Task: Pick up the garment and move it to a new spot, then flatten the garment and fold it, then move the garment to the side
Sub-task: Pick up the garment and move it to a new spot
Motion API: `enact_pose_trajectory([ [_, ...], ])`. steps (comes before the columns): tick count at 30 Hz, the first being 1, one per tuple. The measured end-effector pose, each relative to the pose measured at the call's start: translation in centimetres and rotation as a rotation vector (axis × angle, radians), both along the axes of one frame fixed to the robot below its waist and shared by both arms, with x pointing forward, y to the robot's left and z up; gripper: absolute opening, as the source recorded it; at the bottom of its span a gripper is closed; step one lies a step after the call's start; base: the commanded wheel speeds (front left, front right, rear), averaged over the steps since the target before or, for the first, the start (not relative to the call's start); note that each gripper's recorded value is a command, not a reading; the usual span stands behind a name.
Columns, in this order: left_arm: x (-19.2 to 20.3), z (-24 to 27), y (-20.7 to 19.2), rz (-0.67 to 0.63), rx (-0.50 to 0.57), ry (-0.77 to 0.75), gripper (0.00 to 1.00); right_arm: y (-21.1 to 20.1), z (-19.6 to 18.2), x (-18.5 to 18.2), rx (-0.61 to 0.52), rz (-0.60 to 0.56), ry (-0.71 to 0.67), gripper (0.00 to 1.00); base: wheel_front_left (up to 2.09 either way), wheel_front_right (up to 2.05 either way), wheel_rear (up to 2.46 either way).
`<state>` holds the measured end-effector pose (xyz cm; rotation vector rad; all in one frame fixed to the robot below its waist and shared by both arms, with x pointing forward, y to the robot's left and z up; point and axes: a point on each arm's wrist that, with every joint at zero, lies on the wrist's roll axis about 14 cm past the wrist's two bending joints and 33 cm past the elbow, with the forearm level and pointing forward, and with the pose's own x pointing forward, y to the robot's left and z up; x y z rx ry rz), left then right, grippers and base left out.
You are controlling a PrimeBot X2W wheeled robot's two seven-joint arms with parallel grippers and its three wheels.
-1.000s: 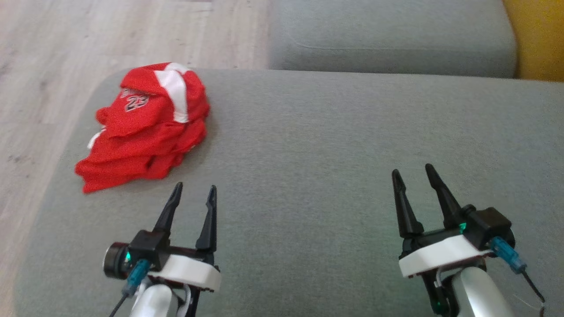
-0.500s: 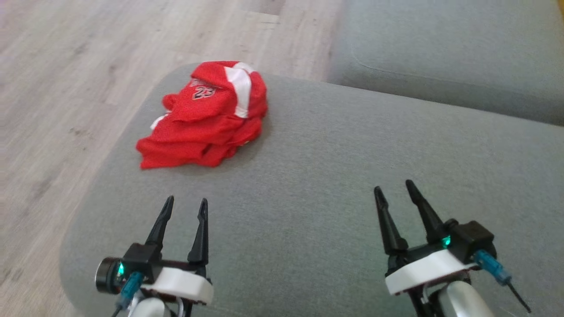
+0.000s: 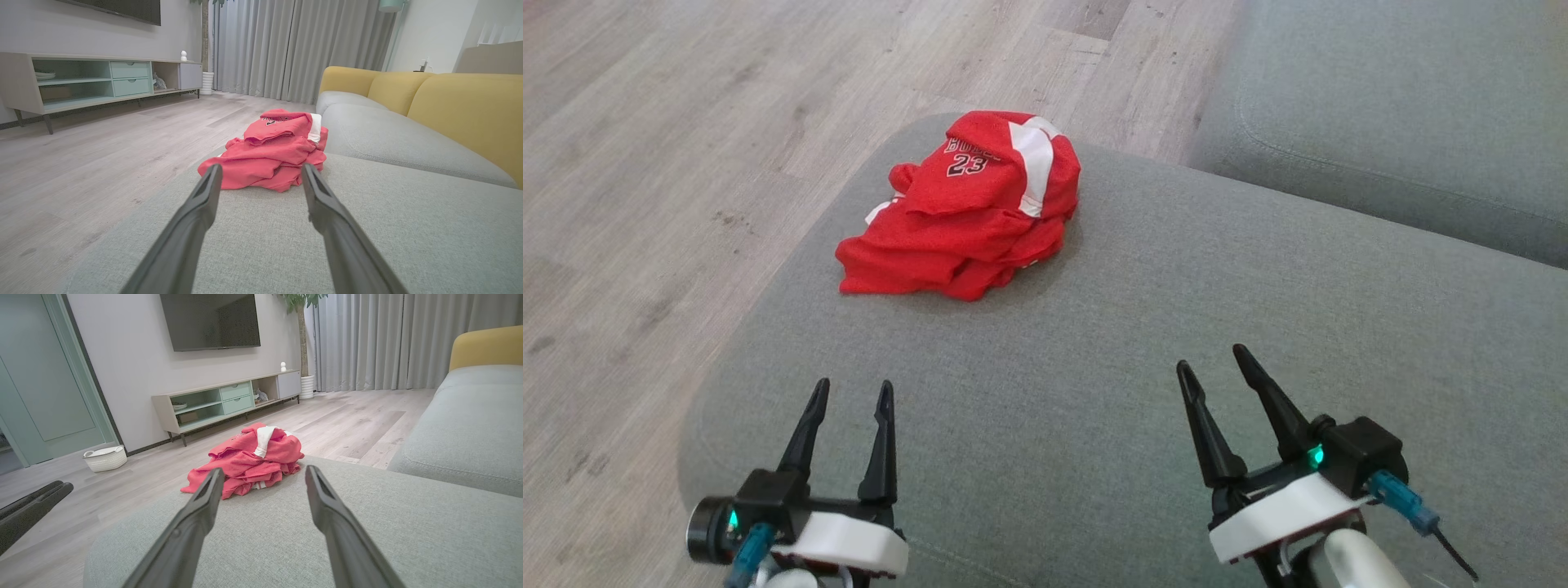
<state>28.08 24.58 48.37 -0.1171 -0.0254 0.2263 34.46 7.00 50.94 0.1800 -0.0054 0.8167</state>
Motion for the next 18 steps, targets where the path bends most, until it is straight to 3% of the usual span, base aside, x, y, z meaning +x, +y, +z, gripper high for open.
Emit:
enact_pose_trajectory([
  [13, 1.1, -0.1, -0.8, -0.06, 0.047, 0.021, 1.0, -0.4, -0.9, 0.1, -0.002, -0.01, 0.026, 1.0, 0.0, 0.0, 0.0],
  [18, 5.7, 2.8, -0.3, -0.144, 0.156, -0.016, 1.0, -1.4, -2.1, 1.2, -0.007, -0.045, 0.057, 1.0, 0.0, 0.0, 0.0],
])
